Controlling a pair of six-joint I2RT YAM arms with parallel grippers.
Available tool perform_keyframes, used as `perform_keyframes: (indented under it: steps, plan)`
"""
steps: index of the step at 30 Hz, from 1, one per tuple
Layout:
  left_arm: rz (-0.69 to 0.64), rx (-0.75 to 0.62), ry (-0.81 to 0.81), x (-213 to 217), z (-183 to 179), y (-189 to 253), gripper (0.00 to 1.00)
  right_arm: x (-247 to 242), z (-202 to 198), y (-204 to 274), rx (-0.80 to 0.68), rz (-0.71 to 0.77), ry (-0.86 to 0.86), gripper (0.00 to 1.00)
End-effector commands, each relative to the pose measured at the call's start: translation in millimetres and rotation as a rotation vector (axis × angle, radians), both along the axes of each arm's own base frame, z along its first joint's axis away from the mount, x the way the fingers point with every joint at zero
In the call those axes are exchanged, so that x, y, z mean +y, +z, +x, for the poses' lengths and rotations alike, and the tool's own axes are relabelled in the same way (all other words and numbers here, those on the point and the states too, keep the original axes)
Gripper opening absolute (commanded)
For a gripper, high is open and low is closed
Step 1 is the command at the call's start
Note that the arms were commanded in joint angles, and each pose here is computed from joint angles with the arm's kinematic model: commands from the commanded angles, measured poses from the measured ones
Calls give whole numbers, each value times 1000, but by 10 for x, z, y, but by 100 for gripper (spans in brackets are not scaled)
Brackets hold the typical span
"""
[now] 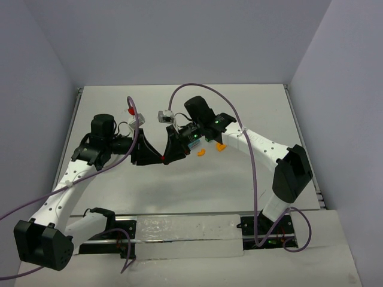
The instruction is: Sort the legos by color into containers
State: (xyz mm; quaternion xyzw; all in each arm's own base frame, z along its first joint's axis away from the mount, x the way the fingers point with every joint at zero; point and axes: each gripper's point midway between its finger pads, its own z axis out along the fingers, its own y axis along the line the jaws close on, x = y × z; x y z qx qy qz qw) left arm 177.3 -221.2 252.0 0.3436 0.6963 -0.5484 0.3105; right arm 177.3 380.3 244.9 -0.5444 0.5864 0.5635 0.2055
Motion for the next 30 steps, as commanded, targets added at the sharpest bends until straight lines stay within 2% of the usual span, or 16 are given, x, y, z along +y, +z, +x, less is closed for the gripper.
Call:
perform_keyframes:
  steps: [1, 3, 7, 9, 15, 19, 21, 24, 29, 30]
  plan:
    - [-26, -77, -13, -31, 40, 187, 31, 77, 5, 201, -28, 44, 18, 0]
    - [-28, -81, -14, -30, 36, 198, 26, 76, 12, 197, -26, 42, 15, 0]
    - [-17, -86, 7, -24, 67, 192, 4, 92, 40, 188, -10, 27, -3, 0]
    - [-7, -83, 13, -17, 71, 176, 0, 94, 51, 158, 0, 11, -10, 4]
    - [22, -83, 101, 152, 144, 175, 0, 83, 125, 101, -2, -37, -63, 55]
    - [42, -98, 183, 325, 208, 190, 0, 63, 150, 73, -7, -50, -85, 77]
    - [80, -122, 223, 426, 273, 174, 0, 45, 169, 56, -4, -58, -95, 94]
    - [168, -126, 299, 649, 372, 99, 0, -3, 224, 31, -7, -71, -117, 100]
    - [468, -81, 688, 1543, 721, -196, 0, -149, 354, -83, -21, -104, -176, 100]
    - [495, -84, 741, 1660, 755, -203, 0, -165, 374, -96, -30, -109, -184, 100]
